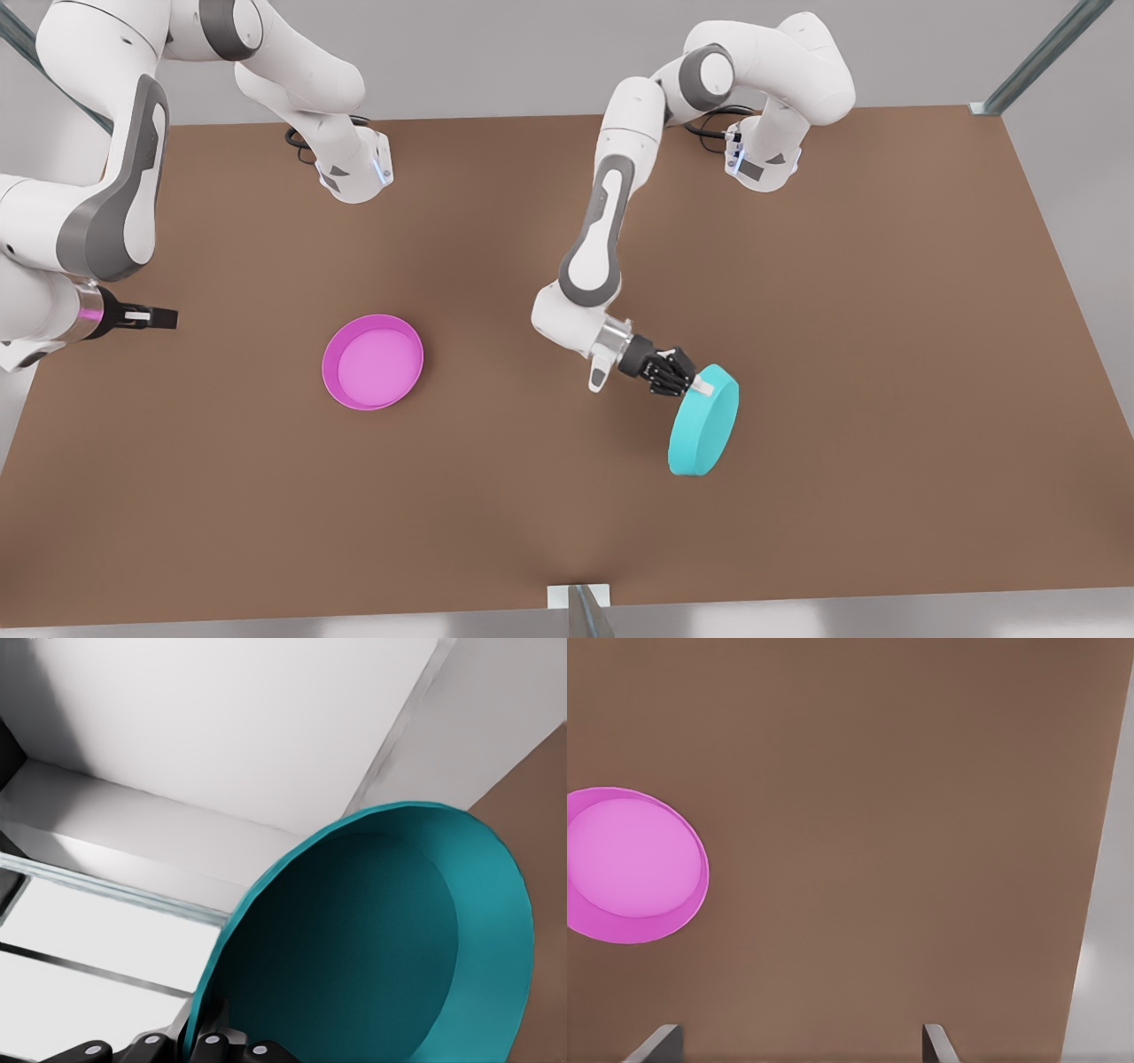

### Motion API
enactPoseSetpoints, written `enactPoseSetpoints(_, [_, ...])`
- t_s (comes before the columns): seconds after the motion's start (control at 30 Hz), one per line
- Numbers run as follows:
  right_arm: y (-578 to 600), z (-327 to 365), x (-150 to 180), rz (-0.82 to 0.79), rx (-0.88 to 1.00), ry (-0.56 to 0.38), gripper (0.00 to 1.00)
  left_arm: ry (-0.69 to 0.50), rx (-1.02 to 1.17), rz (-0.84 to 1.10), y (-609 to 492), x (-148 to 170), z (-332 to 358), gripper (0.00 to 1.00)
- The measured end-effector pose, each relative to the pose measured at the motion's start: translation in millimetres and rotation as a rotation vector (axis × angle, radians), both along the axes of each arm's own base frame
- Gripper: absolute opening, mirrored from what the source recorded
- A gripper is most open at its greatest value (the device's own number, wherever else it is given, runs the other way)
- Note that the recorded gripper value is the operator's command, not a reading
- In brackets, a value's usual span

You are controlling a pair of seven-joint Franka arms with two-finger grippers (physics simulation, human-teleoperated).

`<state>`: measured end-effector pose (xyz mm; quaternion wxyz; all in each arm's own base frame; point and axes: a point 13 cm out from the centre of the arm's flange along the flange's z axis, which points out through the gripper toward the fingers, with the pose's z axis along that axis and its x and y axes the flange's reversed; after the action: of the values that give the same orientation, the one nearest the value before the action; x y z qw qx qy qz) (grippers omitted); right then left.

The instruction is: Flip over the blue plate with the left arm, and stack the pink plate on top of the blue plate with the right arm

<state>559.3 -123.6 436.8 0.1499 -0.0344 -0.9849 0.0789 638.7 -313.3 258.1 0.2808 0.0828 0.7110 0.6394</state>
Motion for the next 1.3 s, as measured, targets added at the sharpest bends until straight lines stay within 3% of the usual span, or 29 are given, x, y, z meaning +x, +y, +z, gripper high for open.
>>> enactPoseSetpoints(0.27, [-3.5,-0.2,-0.4,-0.006,0.001,0.0,1.0,-0.25,-0.09,-0.119,-65.6,-54.8,-60.5,0.21])
enactPoseSetpoints(0.57, [-3.7,-0.2,-0.4,-0.006,0.002,-0.001,1.0,-0.576,-0.222,-0.175,-79.3,-66.7,-56.3,0.21])
enactPoseSetpoints(0.8, [-2.9,-0.3,-0.3,-0.006,0.005,-0.001,1.0,-0.684,-0.283,-0.193,-81.3,-76.3,-67.2,0.21])
enactPoseSetpoints(1.3, [-2.2,-14.8,2.1,-0.007,0.012,0.023,1.0,-0.761,-0.243,-0.177,-76.1,-109.3,-91.0,0.21])
